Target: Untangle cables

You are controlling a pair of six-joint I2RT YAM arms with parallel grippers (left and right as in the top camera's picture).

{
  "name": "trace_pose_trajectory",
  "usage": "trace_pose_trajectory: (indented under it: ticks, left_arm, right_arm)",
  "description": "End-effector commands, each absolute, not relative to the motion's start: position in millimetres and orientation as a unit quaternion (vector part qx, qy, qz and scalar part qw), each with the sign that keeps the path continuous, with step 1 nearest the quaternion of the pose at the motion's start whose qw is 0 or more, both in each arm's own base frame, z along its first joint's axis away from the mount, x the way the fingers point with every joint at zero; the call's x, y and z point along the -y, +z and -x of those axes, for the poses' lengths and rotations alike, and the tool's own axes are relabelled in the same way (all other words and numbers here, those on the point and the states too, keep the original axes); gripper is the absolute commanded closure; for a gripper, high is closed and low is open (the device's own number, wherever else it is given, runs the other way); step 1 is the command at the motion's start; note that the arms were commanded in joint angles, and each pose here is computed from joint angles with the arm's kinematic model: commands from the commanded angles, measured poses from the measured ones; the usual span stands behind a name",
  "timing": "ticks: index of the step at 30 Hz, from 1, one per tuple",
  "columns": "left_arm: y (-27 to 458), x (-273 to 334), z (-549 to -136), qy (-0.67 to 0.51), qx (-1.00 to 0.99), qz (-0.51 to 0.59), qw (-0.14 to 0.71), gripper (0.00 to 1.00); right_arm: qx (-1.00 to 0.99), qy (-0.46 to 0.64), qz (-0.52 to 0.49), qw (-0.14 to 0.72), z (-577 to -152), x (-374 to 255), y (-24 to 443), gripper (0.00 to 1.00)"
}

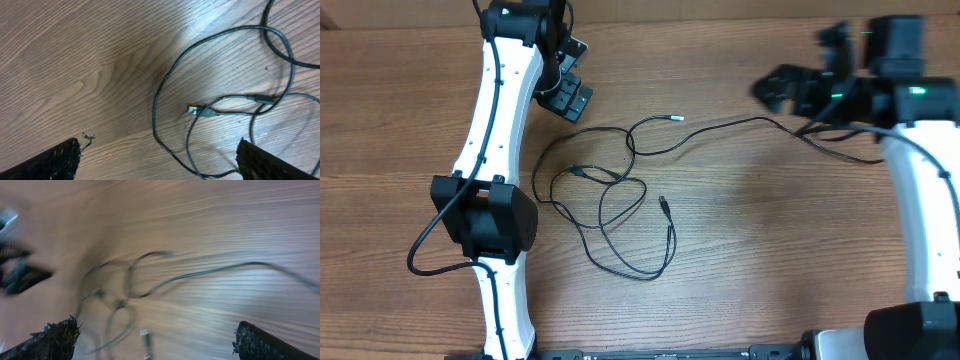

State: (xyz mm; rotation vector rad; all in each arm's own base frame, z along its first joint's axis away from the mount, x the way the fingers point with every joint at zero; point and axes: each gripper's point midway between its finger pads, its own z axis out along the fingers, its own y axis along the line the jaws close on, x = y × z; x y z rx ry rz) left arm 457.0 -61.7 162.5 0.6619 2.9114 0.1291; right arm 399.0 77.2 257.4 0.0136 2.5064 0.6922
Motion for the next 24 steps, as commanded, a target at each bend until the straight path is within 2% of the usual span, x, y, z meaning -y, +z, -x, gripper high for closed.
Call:
trace_pose_trajectory:
  ticks: [1, 4, 7, 16, 24]
  left_arm:
    - [183, 75, -456, 0.017, -0.964, -0.244, 0.107, 0.0]
    - [181, 75, -459, 0.018, -0.962, -0.249, 0.11, 0.0]
    - [179, 70, -463, 0.018, -0.963, -0.243, 0.114, 0.0]
    - [180, 61, -471, -0.003, -0.965, -0.227, 0.13, 0.0]
    - [183, 49, -482, 0.002, -0.966, -0.213, 0.15, 0.0]
  right_arm:
    - [-0.904, 0.333, 0.079, 0.256, -376, -145, 282, 0.0]
    - [-0.9, 0.356, 0.085, 0.235, -366, -177, 285, 0.0]
    - [-0.907, 0.365, 0.025, 0.208, -364, -194, 282, 0.0]
    - [-0.929, 0.302, -0.143, 0.156, -367, -223, 242, 0.0]
    - [-0.936, 0.28, -0.178, 0.116, -368, -272, 194, 0.0]
